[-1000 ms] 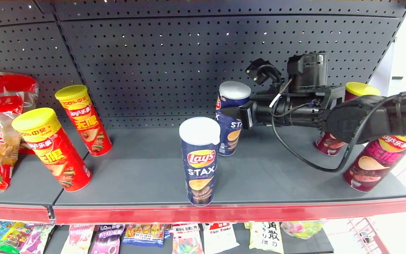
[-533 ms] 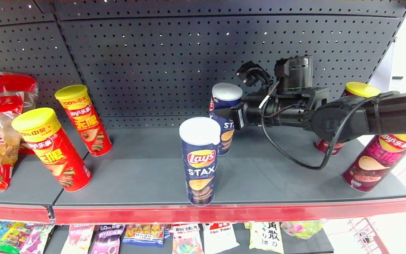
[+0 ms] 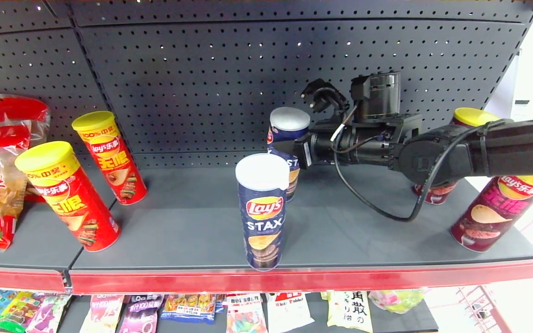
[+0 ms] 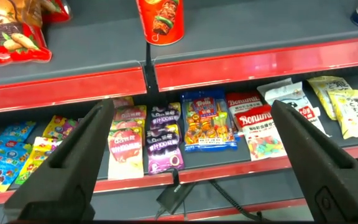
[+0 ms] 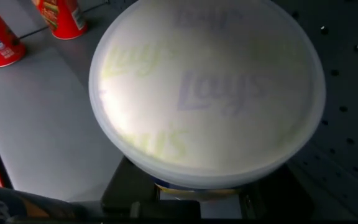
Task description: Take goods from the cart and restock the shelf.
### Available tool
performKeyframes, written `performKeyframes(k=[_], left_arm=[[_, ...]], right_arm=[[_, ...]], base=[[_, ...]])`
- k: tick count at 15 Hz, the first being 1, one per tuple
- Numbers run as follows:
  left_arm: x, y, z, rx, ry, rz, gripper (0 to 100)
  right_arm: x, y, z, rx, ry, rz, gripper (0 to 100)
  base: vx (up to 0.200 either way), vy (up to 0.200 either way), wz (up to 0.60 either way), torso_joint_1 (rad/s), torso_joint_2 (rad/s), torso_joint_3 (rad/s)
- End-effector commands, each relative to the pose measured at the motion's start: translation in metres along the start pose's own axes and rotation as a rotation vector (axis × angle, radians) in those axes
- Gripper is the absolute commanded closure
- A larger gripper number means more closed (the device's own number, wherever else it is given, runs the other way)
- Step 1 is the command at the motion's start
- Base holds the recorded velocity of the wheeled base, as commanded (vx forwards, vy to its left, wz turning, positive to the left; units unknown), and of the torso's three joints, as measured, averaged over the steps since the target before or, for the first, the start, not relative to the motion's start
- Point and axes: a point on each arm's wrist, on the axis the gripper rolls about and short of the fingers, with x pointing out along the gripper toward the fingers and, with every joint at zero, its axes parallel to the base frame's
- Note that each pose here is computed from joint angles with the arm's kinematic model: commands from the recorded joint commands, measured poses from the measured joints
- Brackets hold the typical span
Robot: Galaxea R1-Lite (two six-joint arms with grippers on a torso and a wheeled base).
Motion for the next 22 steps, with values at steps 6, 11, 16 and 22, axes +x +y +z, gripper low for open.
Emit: performKeyframes(k=[6, 11, 16, 22], left_arm=[[0.0, 0.0, 0.002, -0.004, -0.018, 0.001, 0], [0.0, 0.0, 0.003, -0.006, -0.025, 0.003, 0], [0.0, 0.0, 0.003, -0.006, -0.027, 0.003, 0], [0.0, 0.0, 0.003, -0.006, -0.027, 0.003, 0]], right_arm=[[0.001, 0.008, -0.003, 0.0, 0.021, -0.011, 100], [0.0, 0.008, -0.006, 0.002, 0.03, -0.014, 100], [0.001, 0.009, -0.009, 0.004, 0.036, -0.017, 100], [0.0, 0.009, -0.008, 0.004, 0.034, -0.016, 0]], base=[[0.0, 0.0, 0.0, 0.0, 0.0, 0.0], [0.0, 0.0, 0.0, 0.0, 0.0, 0.0], [0.0, 0.0, 0.0, 0.0, 0.0, 0.0], [0.0, 0.0, 0.0, 0.0, 0.0, 0.0]])
